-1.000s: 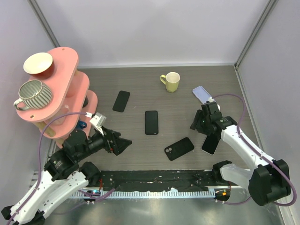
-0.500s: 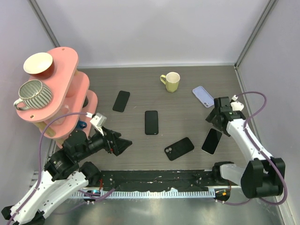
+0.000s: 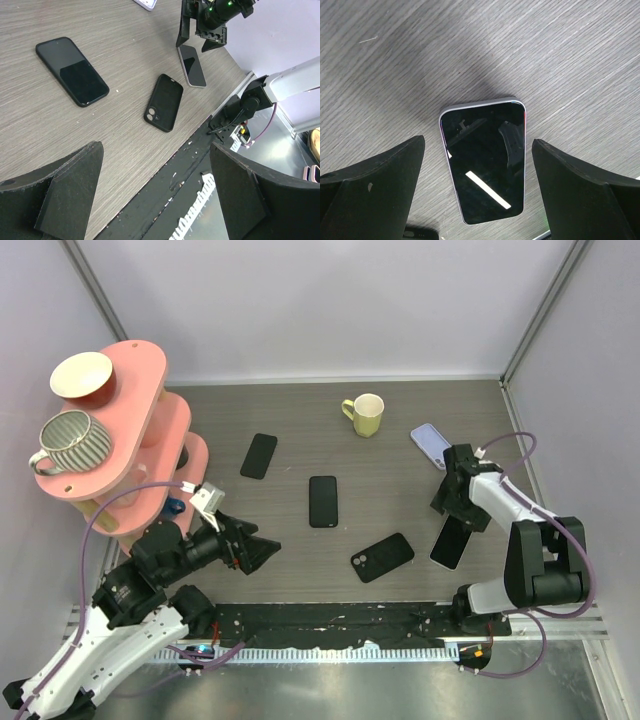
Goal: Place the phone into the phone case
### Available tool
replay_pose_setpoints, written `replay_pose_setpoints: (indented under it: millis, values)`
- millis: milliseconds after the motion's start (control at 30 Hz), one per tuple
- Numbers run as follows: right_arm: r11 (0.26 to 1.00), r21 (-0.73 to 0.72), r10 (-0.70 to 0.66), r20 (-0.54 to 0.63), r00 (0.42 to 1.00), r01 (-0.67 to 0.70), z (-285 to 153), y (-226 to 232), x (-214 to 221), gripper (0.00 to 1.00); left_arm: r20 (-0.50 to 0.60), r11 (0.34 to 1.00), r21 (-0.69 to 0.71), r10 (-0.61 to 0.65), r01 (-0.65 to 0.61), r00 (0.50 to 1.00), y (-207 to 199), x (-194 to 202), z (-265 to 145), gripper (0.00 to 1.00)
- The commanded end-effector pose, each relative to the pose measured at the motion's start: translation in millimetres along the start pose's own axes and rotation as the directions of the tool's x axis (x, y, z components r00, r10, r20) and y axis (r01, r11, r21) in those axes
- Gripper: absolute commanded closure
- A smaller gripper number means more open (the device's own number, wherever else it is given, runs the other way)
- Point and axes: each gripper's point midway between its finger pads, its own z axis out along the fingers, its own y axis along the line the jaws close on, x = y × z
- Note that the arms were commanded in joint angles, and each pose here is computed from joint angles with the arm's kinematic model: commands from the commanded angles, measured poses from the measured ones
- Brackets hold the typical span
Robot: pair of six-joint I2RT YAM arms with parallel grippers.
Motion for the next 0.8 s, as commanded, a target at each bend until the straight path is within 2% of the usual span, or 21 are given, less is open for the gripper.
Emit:
replay_pose_setpoints:
  millis: [0, 333, 533, 700, 767]
  values:
    - [1.000, -0.021, 0.015, 0.042, 0.999, -0.014, -4, 1, -8, 0.06, 0.026, 1.000, 0.018, 0.013, -0.013, 1.000, -5, -8, 1, 0.09]
    - [0.999, -0.032, 0.004, -0.049, 0.999, -0.006, 12, 8, 15, 0.06, 0.051, 1.000, -0.013, 0.015, -0.015, 0.999, 1, -11, -1, 0.09]
    - [0.999, -0.038, 0.004, -0.058, 0.998, -0.007, 15, 11, 16, 0.08, 0.037, 1.000, -0.029, 0.013, -0.011, 0.999, 3, -10, 1, 0.09]
    - [0.973, -0.229, -0.029, -0.100, 0.995, 0.006, 9, 42, 26, 0.19, 0.041, 0.999, -0.030, 0.013, -0.012, 0.999, 4, -10, 0, 0.09]
    - [0.944, -0.330, -0.025, -0.078, 0.997, -0.002, 3, 58, 23, 0.26, 0.042, 0.999, -0.031, 0.013, -0.012, 0.999, 4, -10, 1, 0.09]
